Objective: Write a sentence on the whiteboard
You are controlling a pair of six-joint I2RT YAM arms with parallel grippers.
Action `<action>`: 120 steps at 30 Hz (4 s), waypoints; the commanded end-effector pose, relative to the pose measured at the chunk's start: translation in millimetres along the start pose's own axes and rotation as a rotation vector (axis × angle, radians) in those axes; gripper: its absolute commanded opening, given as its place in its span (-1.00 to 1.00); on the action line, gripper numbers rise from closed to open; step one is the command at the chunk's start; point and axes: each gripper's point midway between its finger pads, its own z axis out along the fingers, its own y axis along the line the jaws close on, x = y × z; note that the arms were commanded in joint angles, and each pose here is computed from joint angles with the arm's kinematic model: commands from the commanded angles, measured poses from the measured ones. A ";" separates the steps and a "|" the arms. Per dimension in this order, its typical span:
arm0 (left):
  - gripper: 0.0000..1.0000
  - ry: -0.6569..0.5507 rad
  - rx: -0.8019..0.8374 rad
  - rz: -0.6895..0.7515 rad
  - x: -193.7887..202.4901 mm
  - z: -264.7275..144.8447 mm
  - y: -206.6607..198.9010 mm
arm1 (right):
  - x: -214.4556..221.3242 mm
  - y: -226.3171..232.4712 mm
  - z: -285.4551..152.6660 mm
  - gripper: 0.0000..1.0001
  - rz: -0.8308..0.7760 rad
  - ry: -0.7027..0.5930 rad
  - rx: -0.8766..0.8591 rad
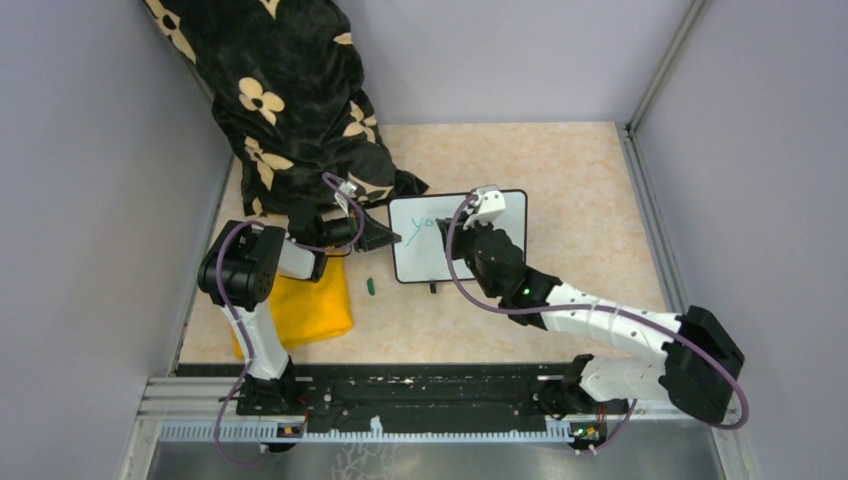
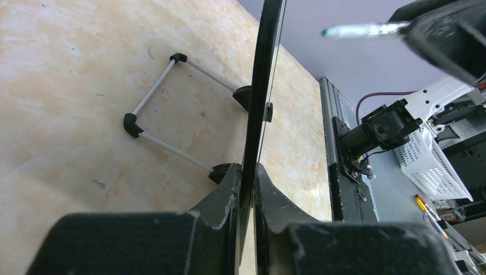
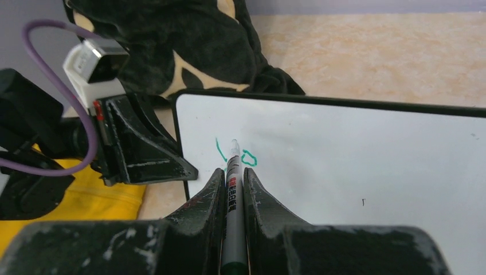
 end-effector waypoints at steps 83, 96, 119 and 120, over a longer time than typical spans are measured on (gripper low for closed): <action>-1.00 0.036 -0.003 -0.027 8.4 1.3 2.5 | 15.7 -49.9 -7.1 -1.00 -0.003 0.013 0.142; -1.00 0.037 -0.003 -0.028 8.7 1.2 2.5 | 2.6 -41.7 1.4 -1.00 -0.005 -0.013 0.127; -1.00 0.038 -0.005 -0.027 9.4 1.1 3.0 | -11.8 -35.8 11.4 -1.00 -0.002 -0.043 0.115; -1.00 0.038 -0.004 -0.027 9.3 1.2 3.0 | -12.6 -35.1 11.8 -1.00 -0.001 -0.044 0.114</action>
